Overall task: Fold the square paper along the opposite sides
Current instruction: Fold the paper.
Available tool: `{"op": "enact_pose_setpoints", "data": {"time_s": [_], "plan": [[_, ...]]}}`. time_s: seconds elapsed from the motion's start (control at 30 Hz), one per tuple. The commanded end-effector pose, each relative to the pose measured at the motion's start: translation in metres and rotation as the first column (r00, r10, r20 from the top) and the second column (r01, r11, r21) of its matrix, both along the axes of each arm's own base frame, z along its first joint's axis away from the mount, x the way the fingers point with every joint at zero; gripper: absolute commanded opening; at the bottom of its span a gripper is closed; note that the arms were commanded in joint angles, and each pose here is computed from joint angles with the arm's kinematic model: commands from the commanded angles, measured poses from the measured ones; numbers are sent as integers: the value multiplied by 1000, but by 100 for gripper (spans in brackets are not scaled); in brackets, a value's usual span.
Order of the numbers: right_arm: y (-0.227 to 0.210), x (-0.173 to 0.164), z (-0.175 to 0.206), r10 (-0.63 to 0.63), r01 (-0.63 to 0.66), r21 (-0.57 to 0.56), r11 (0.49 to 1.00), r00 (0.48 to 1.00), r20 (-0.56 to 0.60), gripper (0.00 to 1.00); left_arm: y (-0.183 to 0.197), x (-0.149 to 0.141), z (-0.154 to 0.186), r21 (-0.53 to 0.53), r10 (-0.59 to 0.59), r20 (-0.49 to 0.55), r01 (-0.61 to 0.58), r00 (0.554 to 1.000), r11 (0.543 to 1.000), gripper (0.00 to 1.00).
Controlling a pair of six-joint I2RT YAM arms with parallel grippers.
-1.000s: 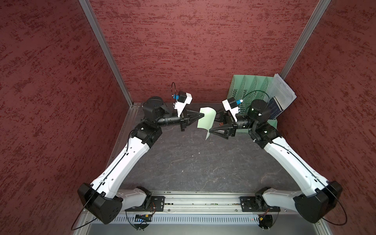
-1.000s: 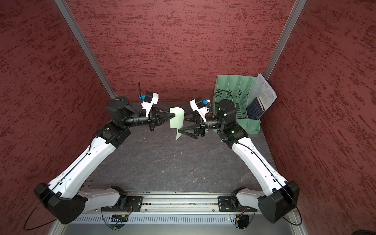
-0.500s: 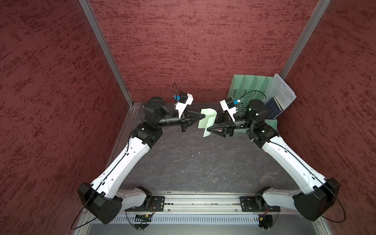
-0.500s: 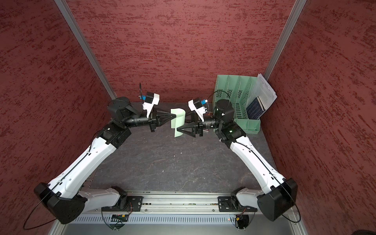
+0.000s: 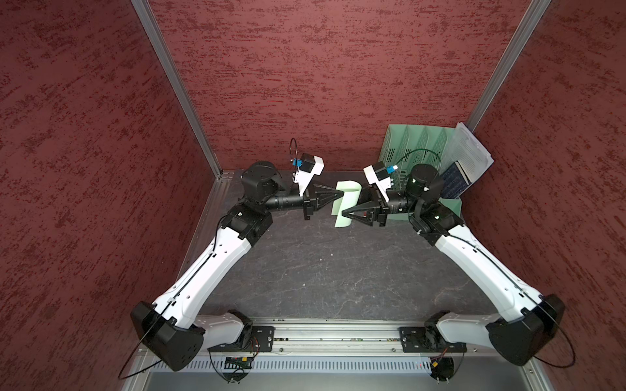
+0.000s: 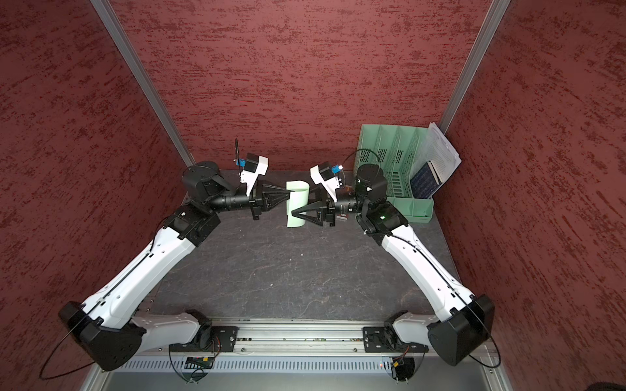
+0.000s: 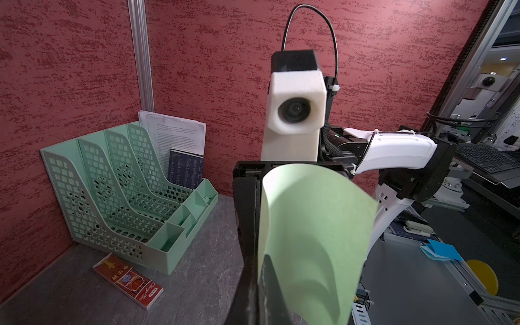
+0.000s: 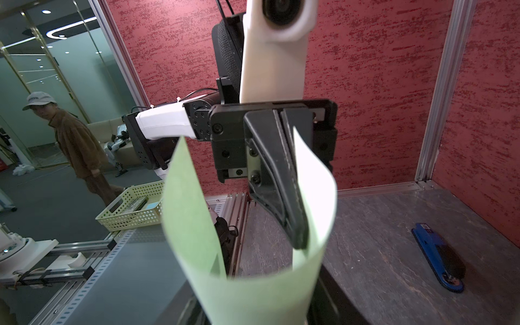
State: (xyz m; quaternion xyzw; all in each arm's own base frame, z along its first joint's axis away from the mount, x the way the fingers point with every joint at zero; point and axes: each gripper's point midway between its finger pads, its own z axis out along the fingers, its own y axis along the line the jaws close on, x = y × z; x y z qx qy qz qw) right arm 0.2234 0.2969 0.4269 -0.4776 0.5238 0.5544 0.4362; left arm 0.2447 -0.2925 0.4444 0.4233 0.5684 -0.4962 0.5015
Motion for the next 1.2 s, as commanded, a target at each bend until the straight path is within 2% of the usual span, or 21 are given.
{"op": "enact_pose_setpoints", "data": {"time_s": [0.0,0.37,1.17], "plan": [[4,1,5,-7,7,1,1000,1000,13,51,-1,-1,10,-6,-2,34,2,999,1000,0],[8,1,2,-11,11,-14,1000,1000,16,45,-2,-2,9,-4,-7,34,8,999,1000,0],[3,-5,14,-32,31,13,999,998,60,42,-1,-2,6,2,4,34,-4,999,1000,0]]}}
